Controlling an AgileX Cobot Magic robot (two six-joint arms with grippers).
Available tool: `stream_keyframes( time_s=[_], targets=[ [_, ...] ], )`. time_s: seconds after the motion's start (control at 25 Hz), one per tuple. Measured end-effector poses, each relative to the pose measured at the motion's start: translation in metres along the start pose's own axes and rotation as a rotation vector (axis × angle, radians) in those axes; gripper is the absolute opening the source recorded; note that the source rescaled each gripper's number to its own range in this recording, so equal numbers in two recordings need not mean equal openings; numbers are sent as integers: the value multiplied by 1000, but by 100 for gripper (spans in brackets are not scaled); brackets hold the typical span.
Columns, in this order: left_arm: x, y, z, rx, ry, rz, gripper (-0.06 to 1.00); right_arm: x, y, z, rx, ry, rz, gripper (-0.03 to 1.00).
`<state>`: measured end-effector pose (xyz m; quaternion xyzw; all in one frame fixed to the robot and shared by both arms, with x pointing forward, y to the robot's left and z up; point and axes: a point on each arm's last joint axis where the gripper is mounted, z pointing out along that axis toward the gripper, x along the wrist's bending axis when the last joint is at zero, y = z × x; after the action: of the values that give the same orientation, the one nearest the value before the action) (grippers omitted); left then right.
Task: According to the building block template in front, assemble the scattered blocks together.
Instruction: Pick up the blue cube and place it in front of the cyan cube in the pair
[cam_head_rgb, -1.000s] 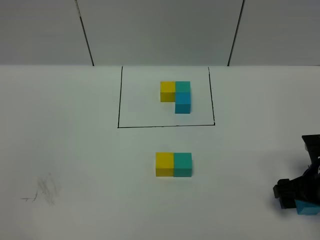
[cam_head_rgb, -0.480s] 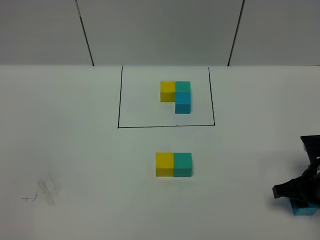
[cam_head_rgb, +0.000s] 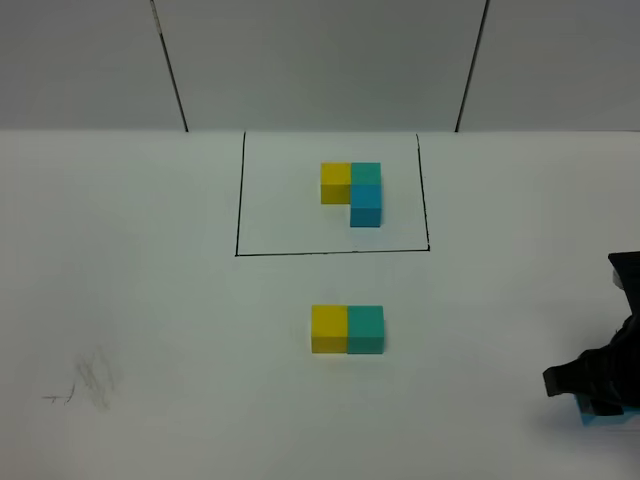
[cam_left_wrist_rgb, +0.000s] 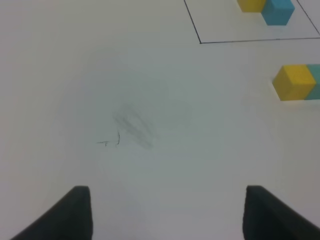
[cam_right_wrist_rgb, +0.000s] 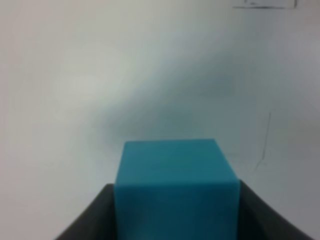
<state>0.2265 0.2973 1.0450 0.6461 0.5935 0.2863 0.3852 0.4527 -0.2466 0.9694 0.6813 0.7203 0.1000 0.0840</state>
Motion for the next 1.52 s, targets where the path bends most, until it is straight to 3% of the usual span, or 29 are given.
stream_keyframes(
  time_s=[0.32,0.6,0.84,1.08,1.52],
  targets=[
    [0,0,0,0,0,-1,40,59,-13,-29,-39,-86,2,19],
    [0,0,0,0,0,0,40,111,-18,-11,-2,-39,-30,19],
    [0,0,0,0,0,0,40,148,-13,10,129,62,122,19],
    [0,0,0,0,0,0,40,186,2,25,123,100,92,19],
    [0,0,0,0,0,0,40,217,31,53,58,53,47,19]
  ],
)
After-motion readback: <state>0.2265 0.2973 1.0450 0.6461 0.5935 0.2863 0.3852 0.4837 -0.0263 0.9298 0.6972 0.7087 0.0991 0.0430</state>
